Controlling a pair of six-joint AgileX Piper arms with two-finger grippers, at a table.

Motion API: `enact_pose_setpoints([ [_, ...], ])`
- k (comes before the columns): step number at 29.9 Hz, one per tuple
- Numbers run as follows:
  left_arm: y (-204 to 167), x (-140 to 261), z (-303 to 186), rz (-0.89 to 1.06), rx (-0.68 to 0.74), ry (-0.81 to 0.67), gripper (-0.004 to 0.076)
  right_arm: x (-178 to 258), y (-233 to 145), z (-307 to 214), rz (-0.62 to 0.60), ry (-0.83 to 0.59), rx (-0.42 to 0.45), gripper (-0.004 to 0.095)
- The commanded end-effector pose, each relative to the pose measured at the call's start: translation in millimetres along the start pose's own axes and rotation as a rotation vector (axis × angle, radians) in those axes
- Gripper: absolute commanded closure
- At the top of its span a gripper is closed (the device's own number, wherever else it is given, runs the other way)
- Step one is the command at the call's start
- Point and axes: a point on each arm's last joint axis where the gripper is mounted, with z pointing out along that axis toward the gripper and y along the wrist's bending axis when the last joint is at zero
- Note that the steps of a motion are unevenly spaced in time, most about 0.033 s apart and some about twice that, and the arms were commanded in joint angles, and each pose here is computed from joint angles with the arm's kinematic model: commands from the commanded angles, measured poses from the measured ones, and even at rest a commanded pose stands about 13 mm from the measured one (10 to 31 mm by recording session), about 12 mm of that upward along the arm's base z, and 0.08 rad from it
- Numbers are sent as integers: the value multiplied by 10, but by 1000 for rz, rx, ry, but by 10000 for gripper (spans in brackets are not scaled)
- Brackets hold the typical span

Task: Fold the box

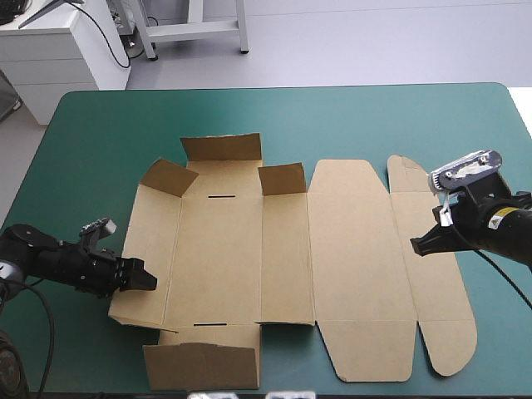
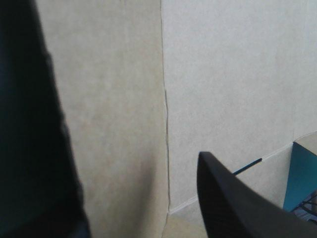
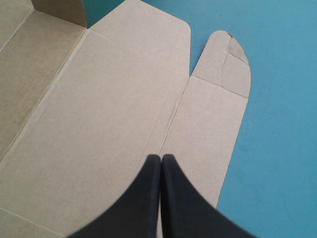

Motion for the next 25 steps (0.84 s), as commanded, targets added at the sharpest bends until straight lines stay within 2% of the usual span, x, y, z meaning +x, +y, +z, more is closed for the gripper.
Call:
enact_pose_setpoints([
  [1, -96, -45, -41, -7, 61, -21, 466, -85, -21, -103, 5, -89, 26, 929],
  [8, -60, -80, 6, -32, 84, -16, 549, -87, -20, -103, 6, -91, 25, 929],
  [10, -58, -98, 10, -37, 86, -33, 622, -87, -20, -103, 6, -91, 25, 929],
  [12, -59, -103, 9, -9, 87, -40, 732, -88, -19, -103, 7, -92, 23, 928],
  [16, -97, -94, -1, 73, 122, -33, 731, -88, -19, -103, 7, -92, 23, 929],
  [20, -197, -191, -75, 136, 178, -99, 731, -88, -19, -103, 7, -92, 23, 929],
  [25, -427, -375, -181, 256, 148, -96, 731, -87, -20, -103, 6, -91, 25, 928],
])
